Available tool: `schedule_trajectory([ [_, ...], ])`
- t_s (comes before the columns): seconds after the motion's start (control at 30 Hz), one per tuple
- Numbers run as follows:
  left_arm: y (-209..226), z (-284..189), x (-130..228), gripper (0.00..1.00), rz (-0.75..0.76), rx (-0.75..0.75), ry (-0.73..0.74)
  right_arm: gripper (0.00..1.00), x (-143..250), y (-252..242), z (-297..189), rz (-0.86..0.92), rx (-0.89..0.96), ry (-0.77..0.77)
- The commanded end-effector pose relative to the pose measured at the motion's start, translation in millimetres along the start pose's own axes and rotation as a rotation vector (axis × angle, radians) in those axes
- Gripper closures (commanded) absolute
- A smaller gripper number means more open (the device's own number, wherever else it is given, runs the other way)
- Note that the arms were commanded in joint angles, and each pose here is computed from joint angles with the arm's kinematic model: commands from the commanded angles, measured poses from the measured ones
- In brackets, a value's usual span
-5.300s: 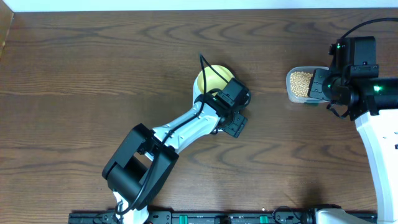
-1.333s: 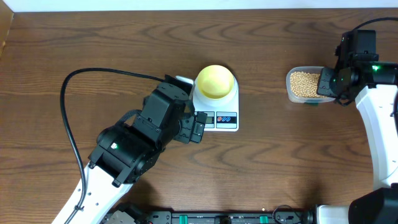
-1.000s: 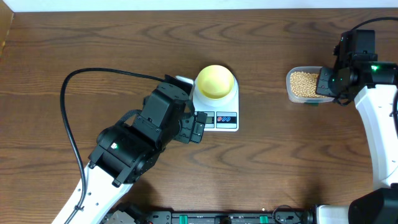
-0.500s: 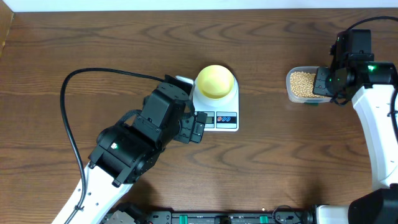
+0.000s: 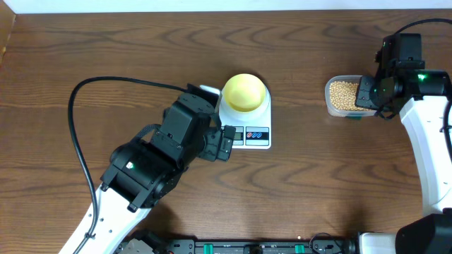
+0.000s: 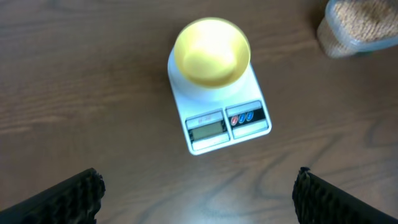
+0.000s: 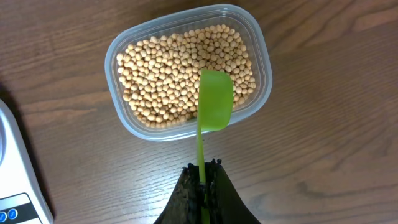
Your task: Scoop item into bowl and weigh 50g on scale
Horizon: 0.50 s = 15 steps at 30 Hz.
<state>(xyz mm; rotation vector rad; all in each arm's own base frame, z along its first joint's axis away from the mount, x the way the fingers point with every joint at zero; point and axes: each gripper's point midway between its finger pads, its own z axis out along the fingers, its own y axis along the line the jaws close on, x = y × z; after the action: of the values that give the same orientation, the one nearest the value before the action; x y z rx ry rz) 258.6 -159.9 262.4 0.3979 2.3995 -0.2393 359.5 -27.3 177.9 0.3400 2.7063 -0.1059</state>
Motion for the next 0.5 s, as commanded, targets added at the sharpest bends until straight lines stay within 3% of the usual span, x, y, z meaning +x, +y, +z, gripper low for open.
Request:
schedule_trajectory([
  [0.0,3.0,15.2,6.6,0.01,0.009,-0.026,0.041,0.99,-7.6,3.2,-6.0,0.015,-0.004,-0.030],
  [0.27,-3.1,94.7,43.8,0.01,0.039,-0.059,0.285,0.99,-10.0,4.0,-6.1,0.022,-0.007,-0.039],
  [0.47,-48.9,148.6,87.4,0.01,0.072,0.183,0.508,0.99,-11.9,4.3,-6.2,0.023,-0.009,-0.047],
])
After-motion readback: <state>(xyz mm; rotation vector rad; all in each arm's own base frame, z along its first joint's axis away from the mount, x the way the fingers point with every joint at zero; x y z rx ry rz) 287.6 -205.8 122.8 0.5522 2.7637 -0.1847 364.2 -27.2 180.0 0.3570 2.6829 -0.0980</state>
